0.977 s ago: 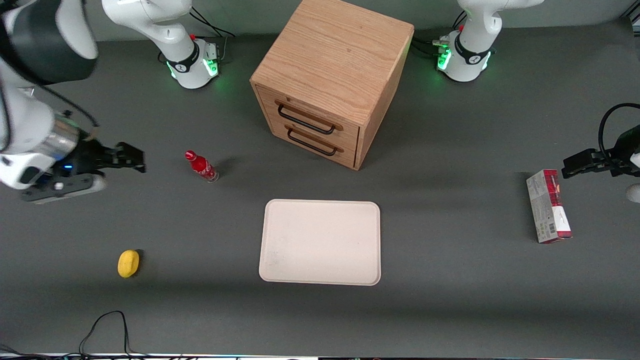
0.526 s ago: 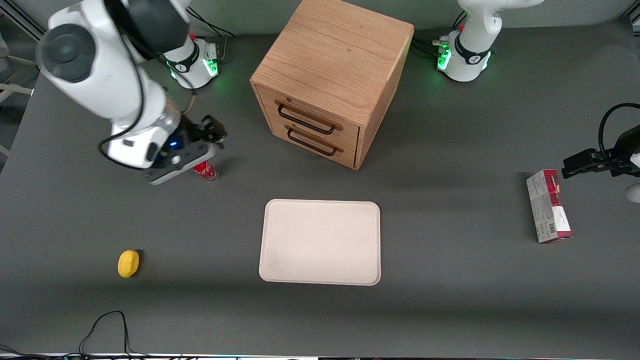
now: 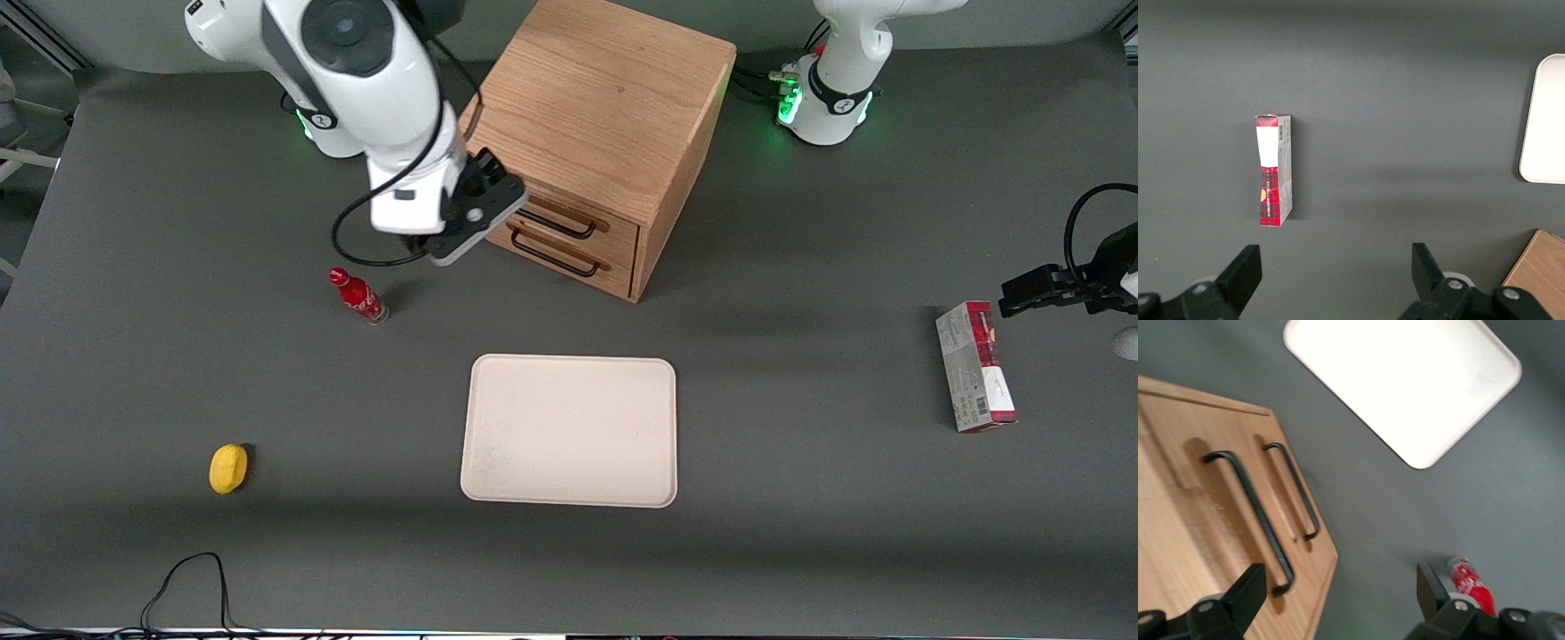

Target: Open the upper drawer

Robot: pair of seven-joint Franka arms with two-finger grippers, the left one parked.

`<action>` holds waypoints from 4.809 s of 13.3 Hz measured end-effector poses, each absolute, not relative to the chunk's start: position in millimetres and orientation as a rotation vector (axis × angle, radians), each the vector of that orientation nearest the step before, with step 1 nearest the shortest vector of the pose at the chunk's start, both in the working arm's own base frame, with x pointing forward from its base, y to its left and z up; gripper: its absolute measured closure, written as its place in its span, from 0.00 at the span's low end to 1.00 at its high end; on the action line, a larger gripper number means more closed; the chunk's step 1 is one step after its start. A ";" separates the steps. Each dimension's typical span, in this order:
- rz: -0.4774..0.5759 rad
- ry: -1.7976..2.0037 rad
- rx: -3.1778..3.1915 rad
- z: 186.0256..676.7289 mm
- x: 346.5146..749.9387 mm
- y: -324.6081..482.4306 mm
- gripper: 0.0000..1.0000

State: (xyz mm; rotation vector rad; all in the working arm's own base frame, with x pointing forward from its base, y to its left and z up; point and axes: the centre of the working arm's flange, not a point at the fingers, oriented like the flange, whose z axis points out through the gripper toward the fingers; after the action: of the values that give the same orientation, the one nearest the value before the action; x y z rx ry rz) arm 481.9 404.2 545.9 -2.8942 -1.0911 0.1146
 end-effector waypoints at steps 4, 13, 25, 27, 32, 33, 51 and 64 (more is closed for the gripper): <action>0.083 -1.387 -2.758 541.5 456.3 441.0 0.00; 0.084 -1.615 -2.619 531.7 470.0 433.2 0.00; 0.173 -1.592 -2.545 487.2 478.8 433.0 0.00; 0.167 -1.591 -2.547 475.2 479.1 434.7 0.00; 0.145 -1.592 -2.548 450.5 476.0 438.2 0.00; 0.144 -1.594 -2.547 445.3 474.7 439.2 0.00; 0.132 -1.687 -2.487 420.7 465.9 445.7 0.00; 0.121 -1.573 -2.584 399.9 493.9 423.0 0.00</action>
State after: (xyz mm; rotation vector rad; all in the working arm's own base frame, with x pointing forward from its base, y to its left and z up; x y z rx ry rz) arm 493.9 423.0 399.9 -2.5843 -1.5732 0.1207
